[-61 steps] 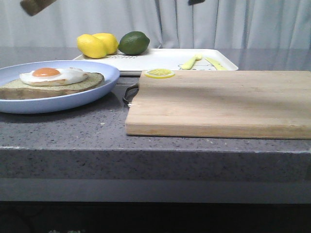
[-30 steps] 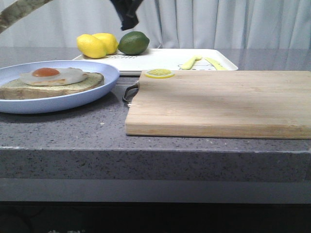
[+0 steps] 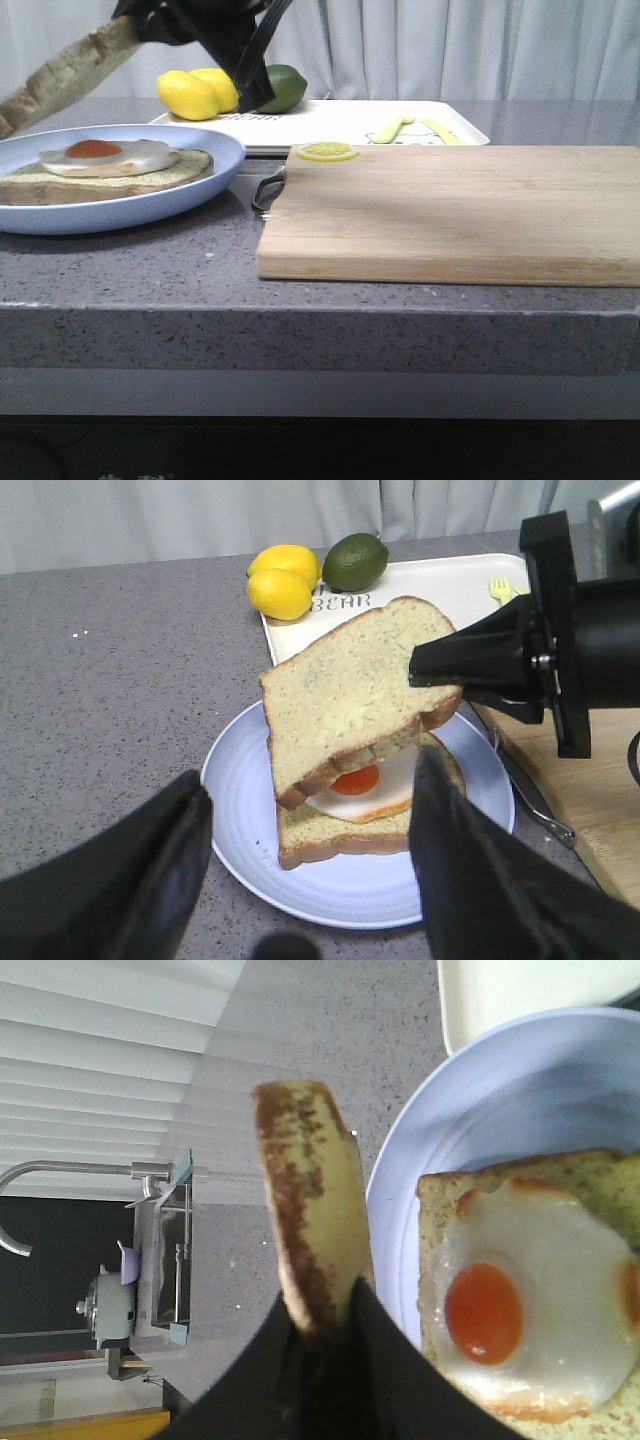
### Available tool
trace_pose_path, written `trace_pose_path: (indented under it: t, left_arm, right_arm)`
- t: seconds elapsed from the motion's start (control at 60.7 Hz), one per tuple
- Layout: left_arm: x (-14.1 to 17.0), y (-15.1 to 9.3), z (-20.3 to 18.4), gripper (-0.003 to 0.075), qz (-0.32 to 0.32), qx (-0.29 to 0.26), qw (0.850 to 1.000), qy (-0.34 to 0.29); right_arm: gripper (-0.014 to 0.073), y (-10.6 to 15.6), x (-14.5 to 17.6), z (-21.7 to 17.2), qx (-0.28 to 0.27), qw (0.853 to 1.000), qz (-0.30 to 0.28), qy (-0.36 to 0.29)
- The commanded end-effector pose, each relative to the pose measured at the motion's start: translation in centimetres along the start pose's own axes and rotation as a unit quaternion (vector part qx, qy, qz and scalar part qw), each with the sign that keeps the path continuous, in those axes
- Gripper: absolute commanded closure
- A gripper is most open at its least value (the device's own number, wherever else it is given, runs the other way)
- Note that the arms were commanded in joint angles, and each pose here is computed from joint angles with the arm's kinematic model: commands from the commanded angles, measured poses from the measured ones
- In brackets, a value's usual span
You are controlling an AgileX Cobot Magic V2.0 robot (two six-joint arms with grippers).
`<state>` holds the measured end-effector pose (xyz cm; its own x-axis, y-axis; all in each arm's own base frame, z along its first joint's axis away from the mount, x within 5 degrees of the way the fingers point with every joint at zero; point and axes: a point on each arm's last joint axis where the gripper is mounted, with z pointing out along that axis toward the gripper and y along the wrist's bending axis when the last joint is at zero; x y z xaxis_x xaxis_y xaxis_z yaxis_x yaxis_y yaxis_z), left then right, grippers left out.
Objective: Place bread and move sandwich to tray
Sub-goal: 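Carry the bread slice with the right gripper over the egg toast, then lay the bread on the egg and open the right gripper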
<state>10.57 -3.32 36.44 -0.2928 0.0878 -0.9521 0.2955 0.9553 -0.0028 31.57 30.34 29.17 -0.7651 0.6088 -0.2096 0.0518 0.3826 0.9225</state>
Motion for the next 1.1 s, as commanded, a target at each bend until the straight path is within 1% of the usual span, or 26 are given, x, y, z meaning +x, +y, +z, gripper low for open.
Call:
trace_pose_path:
  t: [0.0, 0.115, 0.198, 0.28, 0.428, 0.527, 0.676, 0.791, 0.939, 1.005, 1.087]
  left_arm:
    - [-1.6, -0.1, -0.3, 0.0300, -0.001, 0.007, 0.999, -0.050]
    - [-1.6, -0.1, -0.3, 0.0300, -0.001, 0.007, 0.999, -0.050]
    - [-1.6, -0.1, -0.3, 0.0300, -0.001, 0.007, 0.999, -0.050]
    - [-1.6, -0.1, -0.3, 0.0300, -0.001, 0.007, 0.999, -0.050]
    - [-1.6, -0.1, -0.3, 0.0300, -0.001, 0.007, 0.999, -0.050]
    - [-1.6, -0.1, -0.3, 0.0300, -0.001, 0.007, 0.999, -0.050]
    - [-1.6, -0.1, -0.3, 0.0300, -0.001, 0.007, 0.999, -0.050]
    - [-1.6, -0.1, -0.3, 0.0300, -0.001, 0.007, 0.999, -0.050]
    - [-1.6, -0.1, -0.3, 0.0300, -0.001, 0.007, 0.999, -0.050]
    - [-1.6, -0.1, -0.3, 0.0300, -0.001, 0.007, 0.999, -0.050]
    - [-1.6, -0.1, -0.3, 0.0300, -0.001, 0.007, 0.999, -0.050]
  right_arm:
    - [0.0549, 2.7, -0.3, -1.2, -0.049, 0.998, 0.047, 0.008]
    - [0.0532, 2.3, -0.2, -1.0, -0.041, 0.999, 0.034, 0.007]
    - [0.0480, 1.9, -0.1, -1.0, -0.034, 0.999, 0.003, 0.009]
    - [0.0403, 1.6, 0.0, -0.9, -0.029, 0.999, -0.020, 0.012]
    - [0.0223, 1.4, 0.2, -1.0, -0.028, 0.998, -0.052, 0.021]
    - [0.0157, 1.7, 0.0, -1.4, -0.033, 0.994, -0.097, 0.027]
    - [0.0148, 2.2, -1.1, -3.1, -0.038, 0.982, -0.183, 0.033]
    - [0.0148, 1.7, -2.3, -5.0, -0.030, 0.975, -0.217, 0.033]
    - [0.0151, 0.5, -4.1, -9.1, -0.013, 0.968, -0.249, 0.021]
    - [0.0151, -0.1, -4.5, -11.1, -0.004, 0.961, -0.274, 0.026]
    - [0.0151, -0.4, -4.4, -13.5, -0.001, 0.948, -0.315, 0.052]
